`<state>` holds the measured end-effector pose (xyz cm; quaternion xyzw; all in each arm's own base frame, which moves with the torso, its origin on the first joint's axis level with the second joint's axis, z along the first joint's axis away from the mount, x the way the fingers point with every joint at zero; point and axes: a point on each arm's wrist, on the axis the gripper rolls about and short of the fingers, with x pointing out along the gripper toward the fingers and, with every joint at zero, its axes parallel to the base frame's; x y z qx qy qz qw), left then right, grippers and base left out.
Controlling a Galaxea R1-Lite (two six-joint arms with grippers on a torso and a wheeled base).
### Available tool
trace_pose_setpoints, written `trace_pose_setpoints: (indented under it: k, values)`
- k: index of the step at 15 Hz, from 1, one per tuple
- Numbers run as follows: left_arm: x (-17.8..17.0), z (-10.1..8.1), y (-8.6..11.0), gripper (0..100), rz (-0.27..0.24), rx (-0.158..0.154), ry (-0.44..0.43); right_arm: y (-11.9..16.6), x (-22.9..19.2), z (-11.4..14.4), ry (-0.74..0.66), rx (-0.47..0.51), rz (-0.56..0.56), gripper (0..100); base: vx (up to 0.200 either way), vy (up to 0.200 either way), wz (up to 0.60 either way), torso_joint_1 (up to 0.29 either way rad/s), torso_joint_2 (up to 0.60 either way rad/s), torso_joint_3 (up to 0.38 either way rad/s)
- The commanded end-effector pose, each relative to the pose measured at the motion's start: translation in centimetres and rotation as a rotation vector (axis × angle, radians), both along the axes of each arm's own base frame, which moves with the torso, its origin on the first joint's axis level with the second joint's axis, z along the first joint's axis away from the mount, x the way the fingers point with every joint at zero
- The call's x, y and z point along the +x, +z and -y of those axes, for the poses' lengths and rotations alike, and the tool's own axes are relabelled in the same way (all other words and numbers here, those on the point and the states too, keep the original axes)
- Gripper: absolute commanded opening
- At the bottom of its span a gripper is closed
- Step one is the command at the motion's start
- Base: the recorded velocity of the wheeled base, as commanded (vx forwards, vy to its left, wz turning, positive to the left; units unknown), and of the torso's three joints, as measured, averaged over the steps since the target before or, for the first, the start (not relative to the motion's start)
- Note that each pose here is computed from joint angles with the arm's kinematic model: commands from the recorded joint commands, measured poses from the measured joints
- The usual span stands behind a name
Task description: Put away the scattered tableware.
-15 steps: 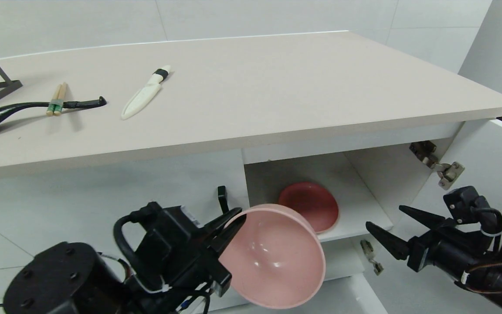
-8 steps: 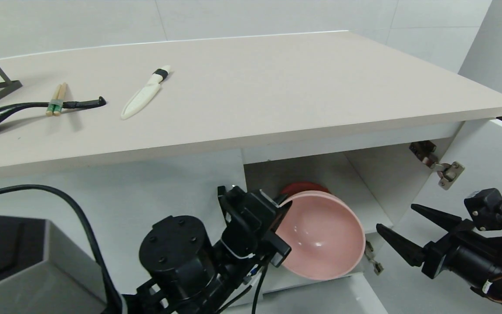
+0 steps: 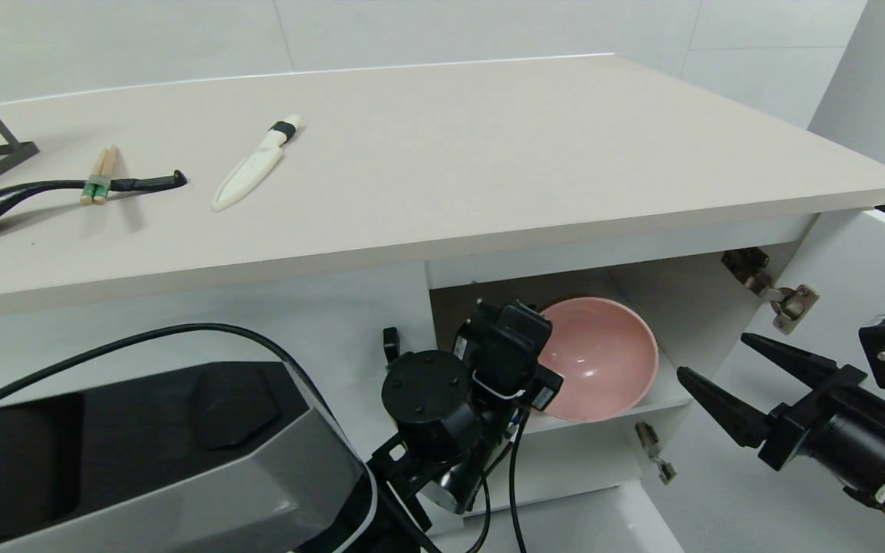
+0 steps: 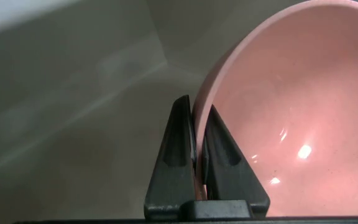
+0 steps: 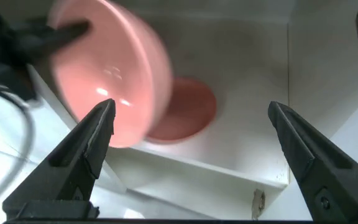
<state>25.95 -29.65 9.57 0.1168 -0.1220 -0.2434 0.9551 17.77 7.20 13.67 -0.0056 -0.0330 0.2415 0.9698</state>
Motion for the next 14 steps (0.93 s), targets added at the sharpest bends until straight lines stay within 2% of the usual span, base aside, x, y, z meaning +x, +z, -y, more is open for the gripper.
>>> trace_pose_setpoints:
  k: [1,3,6,11,14]
  values:
    - [0.3,0.4,-0.8,0,-0.009,0.007,0.001,0.2,0.4,-0.2,0.002,0.003,0.008,100,0.000,0.000,0.00,0.000,0.00,0.000]
    - [0.2,0.4,-0.3,0,-0.001,-0.002,-0.002,-0.2,0.9,-0.4,0.002,-0.004,-0.009,100,0.000,0.000,0.00,0.000,0.00,0.000]
    - [-0.3,0.3,1.2,0,0.026,-0.034,-0.010,-1.7,2.4,-0.6,-0.015,-0.028,-0.073,100,0.000,0.000,0.00,0.000,0.00,0.000]
    - [-0.9,0.8,1.5,0,0.031,-0.040,-0.031,-1.6,4.9,-1.3,-0.022,-0.016,-0.050,100,0.000,0.000,0.00,0.000,0.00,0.000]
    - [-0.9,0.8,1.6,0,0.032,-0.041,-0.031,-1.3,4.8,-1.6,-0.013,-0.010,-0.035,100,0.000,0.000,0.00,0.000,0.00,0.000]
